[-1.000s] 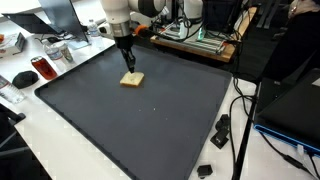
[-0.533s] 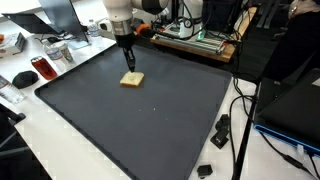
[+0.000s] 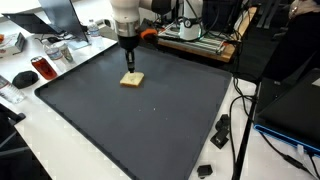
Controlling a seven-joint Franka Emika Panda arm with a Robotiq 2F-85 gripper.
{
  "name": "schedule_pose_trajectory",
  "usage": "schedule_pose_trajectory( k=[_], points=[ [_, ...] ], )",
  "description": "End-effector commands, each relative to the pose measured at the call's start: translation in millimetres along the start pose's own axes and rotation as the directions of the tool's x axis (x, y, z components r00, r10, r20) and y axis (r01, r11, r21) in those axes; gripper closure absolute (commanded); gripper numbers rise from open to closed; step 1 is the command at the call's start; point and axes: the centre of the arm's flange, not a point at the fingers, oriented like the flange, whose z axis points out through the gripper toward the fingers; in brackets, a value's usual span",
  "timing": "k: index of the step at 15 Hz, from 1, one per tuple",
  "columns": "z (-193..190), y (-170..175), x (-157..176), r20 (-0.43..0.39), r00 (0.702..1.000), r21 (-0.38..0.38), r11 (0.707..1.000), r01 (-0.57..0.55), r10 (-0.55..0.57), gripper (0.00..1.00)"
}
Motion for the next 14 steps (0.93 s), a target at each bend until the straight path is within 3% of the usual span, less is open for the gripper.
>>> schedule_pose_trajectory(
  k=[1, 7, 14],
  points=[
    [0, -18, -1, -0.031, 0.996, -0.081, 0.993, -0.086, 0.083, 0.95],
    [11, -41, -5, -0.106, 0.975, -0.163, 0.964, -0.209, 0.193, 0.95],
    [17, -81, -25, -0.251, 0.949, -0.285, 0.922, -0.261, 0.191, 0.95]
  ],
)
